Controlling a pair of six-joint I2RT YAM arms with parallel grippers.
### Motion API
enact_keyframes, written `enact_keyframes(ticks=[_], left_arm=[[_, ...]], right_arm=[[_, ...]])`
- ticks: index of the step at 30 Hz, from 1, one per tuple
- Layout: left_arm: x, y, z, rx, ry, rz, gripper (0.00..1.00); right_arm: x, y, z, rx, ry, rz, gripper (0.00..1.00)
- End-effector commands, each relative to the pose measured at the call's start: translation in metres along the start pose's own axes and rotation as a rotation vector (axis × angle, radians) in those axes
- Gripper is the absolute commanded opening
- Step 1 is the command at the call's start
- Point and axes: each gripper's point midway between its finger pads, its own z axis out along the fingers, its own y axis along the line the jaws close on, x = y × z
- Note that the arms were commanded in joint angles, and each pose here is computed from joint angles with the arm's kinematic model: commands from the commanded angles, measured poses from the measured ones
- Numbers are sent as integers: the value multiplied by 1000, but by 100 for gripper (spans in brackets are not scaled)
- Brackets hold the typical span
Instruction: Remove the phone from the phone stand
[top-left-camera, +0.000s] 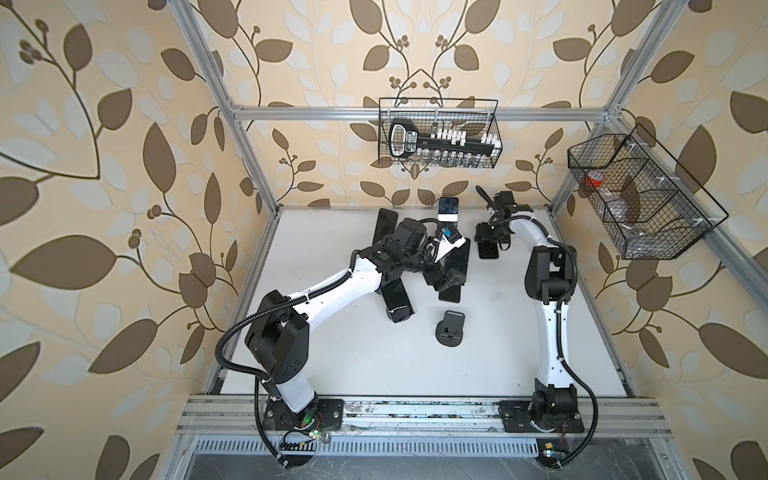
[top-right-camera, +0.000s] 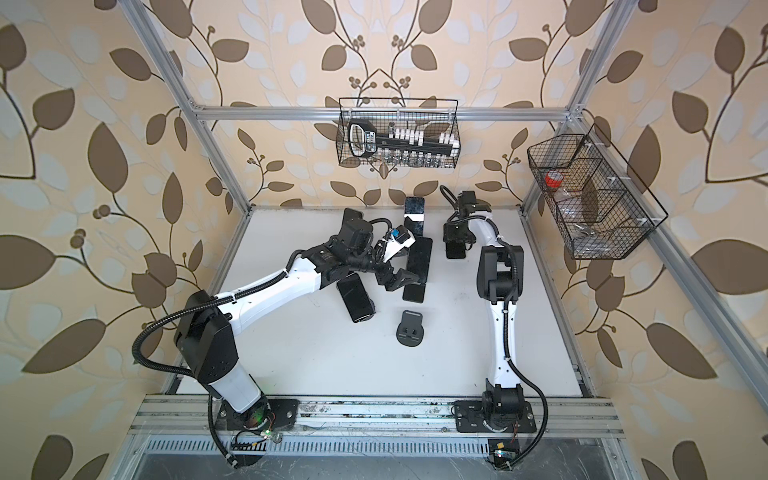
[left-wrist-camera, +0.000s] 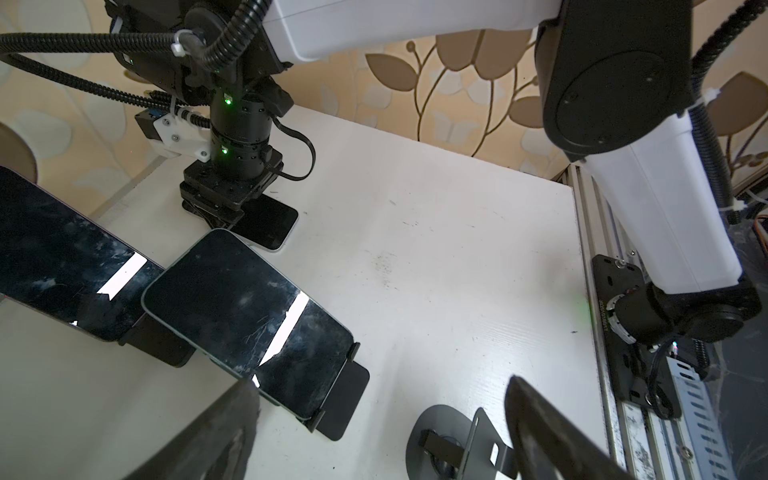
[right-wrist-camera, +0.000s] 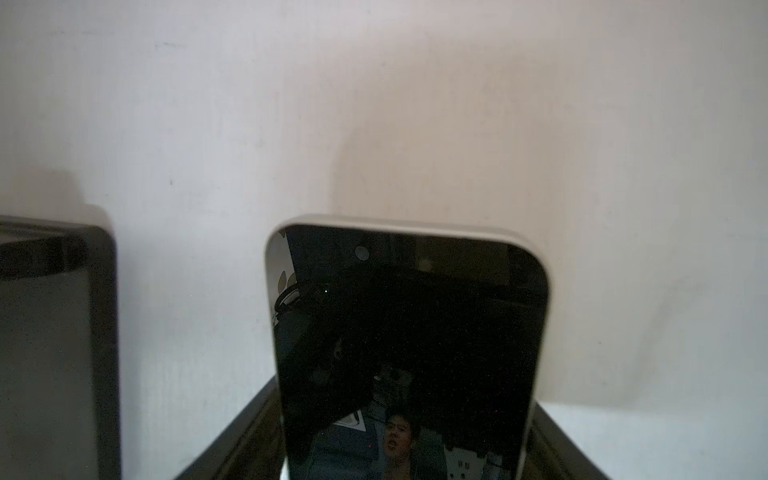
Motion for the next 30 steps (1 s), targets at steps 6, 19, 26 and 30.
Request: enact_keyframes(ticks=[6,19,26,30], left_arm=[[-23,-14,-20,7,-53,62,92],[-20,-16,-29,-11,-43,71,93],[-20,-17,-33,-18,-41,82,93],[-19,-18,-35,-20,-42,87,93]], right_arm=[[36,-8,30,42,112,1,56],[36,-5,32,47,113,17,68],[39,-3,32,51,123,19,73],[42,-2,34,47,134,22,76]])
